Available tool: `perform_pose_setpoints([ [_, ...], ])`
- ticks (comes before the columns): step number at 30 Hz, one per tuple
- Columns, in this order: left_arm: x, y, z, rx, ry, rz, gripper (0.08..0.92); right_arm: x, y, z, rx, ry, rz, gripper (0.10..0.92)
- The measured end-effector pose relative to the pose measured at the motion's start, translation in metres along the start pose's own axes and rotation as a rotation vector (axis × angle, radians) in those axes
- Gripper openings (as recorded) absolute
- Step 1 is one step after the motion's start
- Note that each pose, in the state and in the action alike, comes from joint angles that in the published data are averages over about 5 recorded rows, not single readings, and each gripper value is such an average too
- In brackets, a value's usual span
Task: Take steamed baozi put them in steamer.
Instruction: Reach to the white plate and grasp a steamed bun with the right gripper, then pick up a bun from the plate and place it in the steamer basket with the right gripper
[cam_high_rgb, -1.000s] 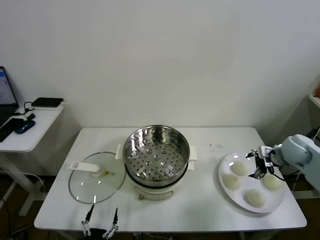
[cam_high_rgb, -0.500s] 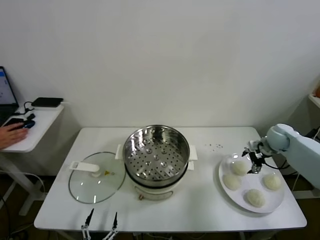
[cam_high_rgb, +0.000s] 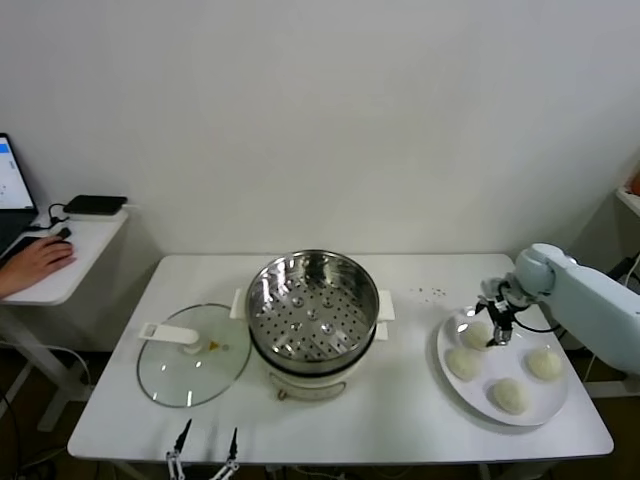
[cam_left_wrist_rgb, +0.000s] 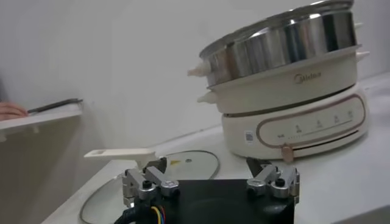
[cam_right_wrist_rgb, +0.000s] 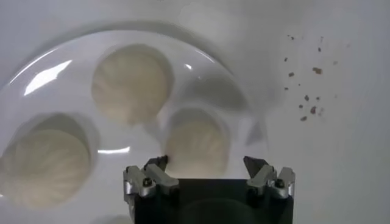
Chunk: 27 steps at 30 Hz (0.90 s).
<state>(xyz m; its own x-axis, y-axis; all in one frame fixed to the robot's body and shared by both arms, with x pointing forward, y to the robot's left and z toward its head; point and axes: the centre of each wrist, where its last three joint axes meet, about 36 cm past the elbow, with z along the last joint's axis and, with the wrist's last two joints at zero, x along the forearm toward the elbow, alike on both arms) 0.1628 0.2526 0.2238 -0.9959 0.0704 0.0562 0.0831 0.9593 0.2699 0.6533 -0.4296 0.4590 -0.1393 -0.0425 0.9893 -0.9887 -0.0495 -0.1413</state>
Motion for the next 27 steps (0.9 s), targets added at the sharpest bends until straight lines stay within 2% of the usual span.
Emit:
perform_pose_setpoints([
  [5,0.002,0.000,0.002,-0.014,0.004,0.009,0.823,-0.003,-0.001,-0.002,0.002,0.001,-0.012,0.814],
  [13,0.003,0.000,0.003,-0.024,0.004,0.018,0.823,-0.003,-0.002,-0.006,0.005,0.000,-0.015,0.674],
  [21,0.006,0.000,0.003,-0.031,0.004,0.023,0.823,0.004,-0.003,-0.008,0.011,-0.006,-0.012,0.641],
  [27,0.007,0.002,0.002,-0.038,0.000,0.026,0.823,0.027,-0.007,-0.006,0.016,-0.015,-0.008,0.640],
])
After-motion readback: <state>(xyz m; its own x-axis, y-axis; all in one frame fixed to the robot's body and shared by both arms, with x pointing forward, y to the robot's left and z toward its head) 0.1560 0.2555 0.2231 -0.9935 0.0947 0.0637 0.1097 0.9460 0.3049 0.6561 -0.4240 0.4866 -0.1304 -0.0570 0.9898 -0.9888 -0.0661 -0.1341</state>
